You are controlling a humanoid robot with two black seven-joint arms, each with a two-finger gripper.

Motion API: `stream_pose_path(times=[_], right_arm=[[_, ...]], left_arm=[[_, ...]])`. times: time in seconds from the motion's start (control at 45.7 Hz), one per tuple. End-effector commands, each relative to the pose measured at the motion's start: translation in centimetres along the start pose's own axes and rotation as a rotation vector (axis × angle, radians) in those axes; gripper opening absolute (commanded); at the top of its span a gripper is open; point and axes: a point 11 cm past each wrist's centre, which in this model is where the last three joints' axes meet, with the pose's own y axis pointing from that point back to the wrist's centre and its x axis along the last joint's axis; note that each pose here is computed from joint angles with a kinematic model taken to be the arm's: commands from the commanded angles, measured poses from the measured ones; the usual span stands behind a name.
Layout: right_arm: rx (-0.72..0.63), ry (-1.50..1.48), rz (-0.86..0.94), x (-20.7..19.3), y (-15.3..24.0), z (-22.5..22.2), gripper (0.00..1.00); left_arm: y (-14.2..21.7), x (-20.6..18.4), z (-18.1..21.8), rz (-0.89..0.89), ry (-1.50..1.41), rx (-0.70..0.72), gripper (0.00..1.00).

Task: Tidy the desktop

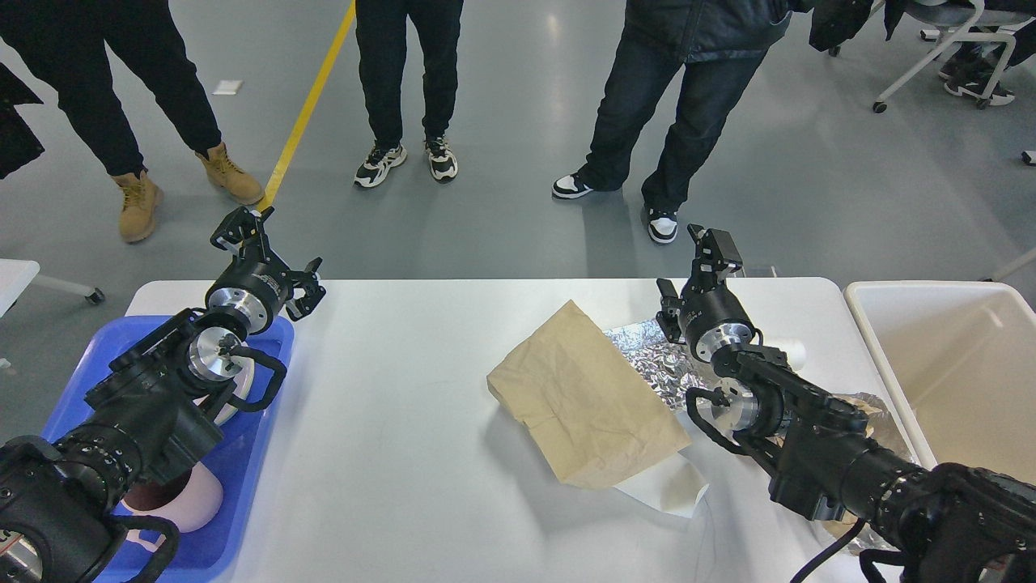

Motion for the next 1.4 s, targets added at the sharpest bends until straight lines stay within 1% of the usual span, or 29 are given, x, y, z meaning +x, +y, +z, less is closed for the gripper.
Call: stream_pose_path(times=[0.0, 1.379], right_arm=[[0.0, 0.0, 0.0, 0.0, 0.0, 0.0, 1.0], [0.001, -0.013, 0.006, -0.03, -0.12, -0.16, 1.0]], left_arm=[[0.0, 0.0, -0.01, 0.0, 0.0, 0.0, 0.97], [0.0, 0.0, -0.01, 0.0, 0.0, 0.0, 0.97]])
